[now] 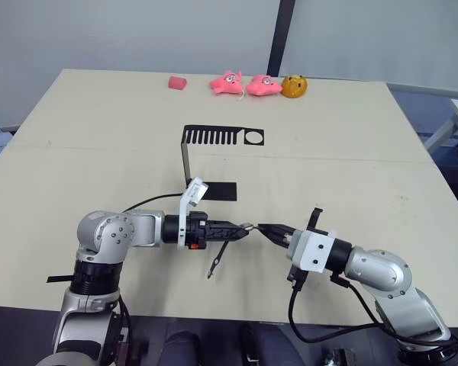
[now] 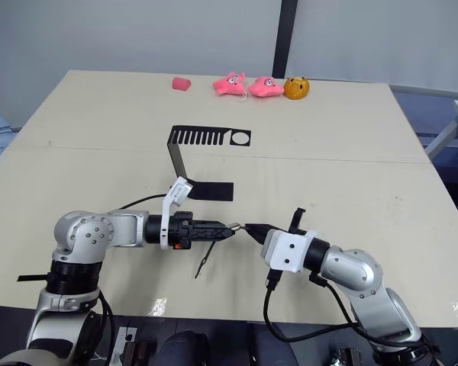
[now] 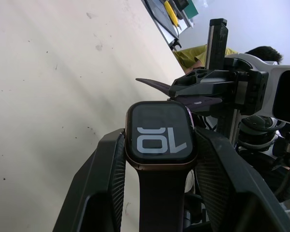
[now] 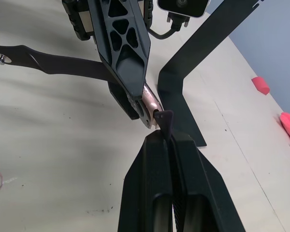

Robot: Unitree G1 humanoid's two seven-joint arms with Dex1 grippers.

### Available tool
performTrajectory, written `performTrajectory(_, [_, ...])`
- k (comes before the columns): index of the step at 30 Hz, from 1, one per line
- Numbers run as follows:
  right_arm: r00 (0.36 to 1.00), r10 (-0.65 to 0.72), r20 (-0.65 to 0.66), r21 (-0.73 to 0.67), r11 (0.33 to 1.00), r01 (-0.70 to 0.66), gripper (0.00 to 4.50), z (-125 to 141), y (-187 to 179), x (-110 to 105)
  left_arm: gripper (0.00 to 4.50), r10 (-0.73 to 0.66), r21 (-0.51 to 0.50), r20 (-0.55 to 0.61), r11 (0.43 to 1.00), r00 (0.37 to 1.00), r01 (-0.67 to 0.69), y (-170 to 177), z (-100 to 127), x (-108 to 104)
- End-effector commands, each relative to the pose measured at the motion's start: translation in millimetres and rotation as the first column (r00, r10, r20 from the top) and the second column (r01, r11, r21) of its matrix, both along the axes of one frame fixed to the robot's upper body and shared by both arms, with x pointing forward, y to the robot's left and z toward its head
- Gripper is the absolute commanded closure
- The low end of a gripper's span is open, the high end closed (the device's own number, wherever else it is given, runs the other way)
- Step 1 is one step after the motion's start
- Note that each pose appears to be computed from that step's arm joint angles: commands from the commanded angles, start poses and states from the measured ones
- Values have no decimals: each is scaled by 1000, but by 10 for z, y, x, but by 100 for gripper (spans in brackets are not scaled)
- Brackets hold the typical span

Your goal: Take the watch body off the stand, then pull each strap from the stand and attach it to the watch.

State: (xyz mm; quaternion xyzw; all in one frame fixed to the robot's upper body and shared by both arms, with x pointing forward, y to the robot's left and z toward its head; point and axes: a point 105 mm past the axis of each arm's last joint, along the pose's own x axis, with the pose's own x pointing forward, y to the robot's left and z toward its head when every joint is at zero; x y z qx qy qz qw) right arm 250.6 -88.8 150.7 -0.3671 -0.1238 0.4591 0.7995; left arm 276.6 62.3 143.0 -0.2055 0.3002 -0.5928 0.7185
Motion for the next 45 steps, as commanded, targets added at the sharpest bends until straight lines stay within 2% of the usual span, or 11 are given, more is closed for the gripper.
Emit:
performTrajectory(1, [999,38,15,15,999,-38,450,19,85,-45,292,-94,-60,54,993,994,97,-150,171,-120])
performTrajectory(16, [999,28,29,14,1000,-28,450,3,76,-15,292,-97,-47,57,994,994,100,-156,153,-133])
performTrajectory(35, [998,31,61,-6,1000,-30,450,55,117,-13,292,-70,46,91,997,993,66,-173,38,-80])
performTrajectory(45, [994,45,100,-81,996,-37,450,26,122,-22,292,-59,53,96,997,994,54,-221,13,-67])
